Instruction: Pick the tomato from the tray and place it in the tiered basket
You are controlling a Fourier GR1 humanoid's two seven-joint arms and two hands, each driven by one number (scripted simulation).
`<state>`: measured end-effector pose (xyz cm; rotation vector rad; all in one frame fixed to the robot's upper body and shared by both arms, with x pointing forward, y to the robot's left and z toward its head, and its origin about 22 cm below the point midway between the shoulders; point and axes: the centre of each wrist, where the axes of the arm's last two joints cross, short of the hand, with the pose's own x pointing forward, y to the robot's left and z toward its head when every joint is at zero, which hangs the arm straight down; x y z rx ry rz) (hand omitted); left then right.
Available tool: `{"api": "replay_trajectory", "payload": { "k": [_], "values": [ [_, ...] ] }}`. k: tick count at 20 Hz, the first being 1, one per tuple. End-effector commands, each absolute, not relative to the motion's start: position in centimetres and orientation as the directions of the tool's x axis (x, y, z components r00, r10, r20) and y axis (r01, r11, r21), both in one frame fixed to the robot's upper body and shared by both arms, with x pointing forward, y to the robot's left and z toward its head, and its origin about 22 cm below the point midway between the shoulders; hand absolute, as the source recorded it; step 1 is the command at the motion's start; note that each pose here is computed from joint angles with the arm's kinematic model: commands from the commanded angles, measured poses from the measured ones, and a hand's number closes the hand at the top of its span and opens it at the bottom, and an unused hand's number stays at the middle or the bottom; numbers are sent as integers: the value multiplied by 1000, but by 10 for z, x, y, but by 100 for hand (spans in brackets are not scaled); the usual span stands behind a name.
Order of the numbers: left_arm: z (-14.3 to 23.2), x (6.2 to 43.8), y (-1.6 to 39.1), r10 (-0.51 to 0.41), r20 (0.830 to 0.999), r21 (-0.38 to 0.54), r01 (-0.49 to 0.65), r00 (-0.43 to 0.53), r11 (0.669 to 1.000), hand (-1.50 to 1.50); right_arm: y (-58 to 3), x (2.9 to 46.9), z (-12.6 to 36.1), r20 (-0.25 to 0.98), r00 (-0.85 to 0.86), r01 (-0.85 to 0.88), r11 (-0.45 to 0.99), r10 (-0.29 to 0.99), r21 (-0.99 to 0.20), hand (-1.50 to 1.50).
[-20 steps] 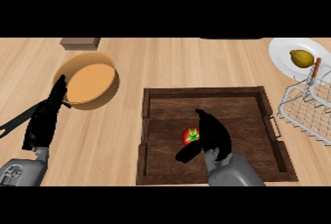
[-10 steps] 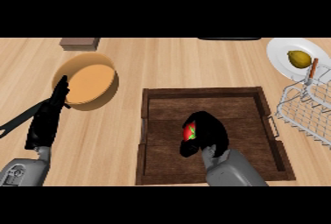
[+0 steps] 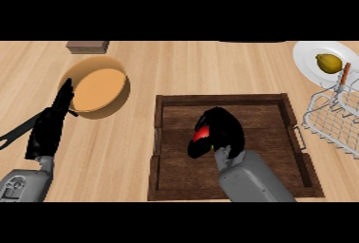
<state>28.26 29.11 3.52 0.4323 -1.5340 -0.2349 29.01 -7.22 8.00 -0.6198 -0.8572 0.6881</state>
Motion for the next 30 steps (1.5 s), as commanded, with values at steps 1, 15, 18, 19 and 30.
{"api": "replay_trajectory", "payload": {
  "k": [1,15,18,19,30],
  "values": [
    [30,279,291,-400,916,400,-93,21,912,0,-59,324,92,439,593,-96,601,675,-794,150],
    [32,277,289,-413,910,415,-124,40,901,0,-72,349,207,641,384,593,354,665,-723,150],
    [40,288,309,-402,914,405,-149,51,902,0,-79,344,246,609,415,619,281,676,-734,150],
    [34,277,309,-414,909,416,-114,49,902,0,-79,339,249,596,433,629,247,677,-737,150],
    [35,278,302,-419,907,419,-134,34,898,0,-153,332,289,560,460,578,246,689,-778,150]
  ]
}}
